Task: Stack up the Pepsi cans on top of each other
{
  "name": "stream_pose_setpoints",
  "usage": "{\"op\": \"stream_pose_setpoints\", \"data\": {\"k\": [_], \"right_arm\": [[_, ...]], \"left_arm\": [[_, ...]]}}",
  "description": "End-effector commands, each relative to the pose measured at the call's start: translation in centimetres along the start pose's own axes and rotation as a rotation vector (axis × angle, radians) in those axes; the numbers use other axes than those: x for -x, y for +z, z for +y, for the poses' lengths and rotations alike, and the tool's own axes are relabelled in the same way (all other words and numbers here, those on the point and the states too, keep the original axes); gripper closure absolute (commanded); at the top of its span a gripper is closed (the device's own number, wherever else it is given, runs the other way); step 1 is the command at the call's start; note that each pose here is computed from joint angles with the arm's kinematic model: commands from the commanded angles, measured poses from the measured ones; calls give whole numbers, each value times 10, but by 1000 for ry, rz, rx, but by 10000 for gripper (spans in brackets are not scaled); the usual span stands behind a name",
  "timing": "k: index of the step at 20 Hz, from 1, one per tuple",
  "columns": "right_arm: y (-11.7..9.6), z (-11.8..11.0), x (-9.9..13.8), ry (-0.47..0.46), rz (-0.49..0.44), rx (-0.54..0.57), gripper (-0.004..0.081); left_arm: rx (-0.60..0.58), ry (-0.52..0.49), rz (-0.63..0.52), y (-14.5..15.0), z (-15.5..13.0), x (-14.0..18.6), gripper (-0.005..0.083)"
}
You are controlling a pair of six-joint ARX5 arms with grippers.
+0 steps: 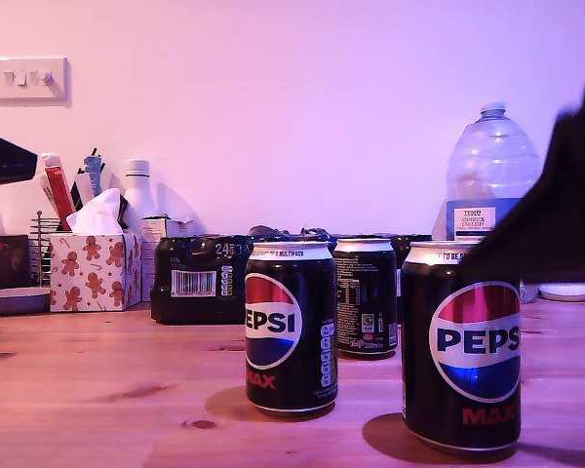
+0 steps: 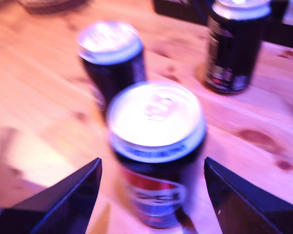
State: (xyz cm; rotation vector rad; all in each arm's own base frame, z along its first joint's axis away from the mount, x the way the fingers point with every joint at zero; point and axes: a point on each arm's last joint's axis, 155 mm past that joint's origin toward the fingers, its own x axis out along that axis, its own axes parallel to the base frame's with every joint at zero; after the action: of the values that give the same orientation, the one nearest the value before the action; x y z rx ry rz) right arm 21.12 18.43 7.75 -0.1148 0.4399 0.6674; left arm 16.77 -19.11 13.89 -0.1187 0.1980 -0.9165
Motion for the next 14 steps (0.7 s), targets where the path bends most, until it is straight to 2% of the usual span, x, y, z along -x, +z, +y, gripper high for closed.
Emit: {"op": "stream_pose_setpoints", "data": {"k": [1, 7, 11, 14], "right_arm": [[0, -2, -5, -16, -4, 11, 164], [2, 0, -23, -12, -19, 16, 165], [11, 0, -25, -10, -51, -37, 165], [14, 0, -25, -13, -57, -36, 165]], "left_arm": [[7, 0, 11, -6, 1, -1, 793], [8, 0, 15, -7, 1, -1, 793], [8, 0, 15, -7, 1, -1, 793], [9, 1, 18, -8, 1, -1, 793]]}}
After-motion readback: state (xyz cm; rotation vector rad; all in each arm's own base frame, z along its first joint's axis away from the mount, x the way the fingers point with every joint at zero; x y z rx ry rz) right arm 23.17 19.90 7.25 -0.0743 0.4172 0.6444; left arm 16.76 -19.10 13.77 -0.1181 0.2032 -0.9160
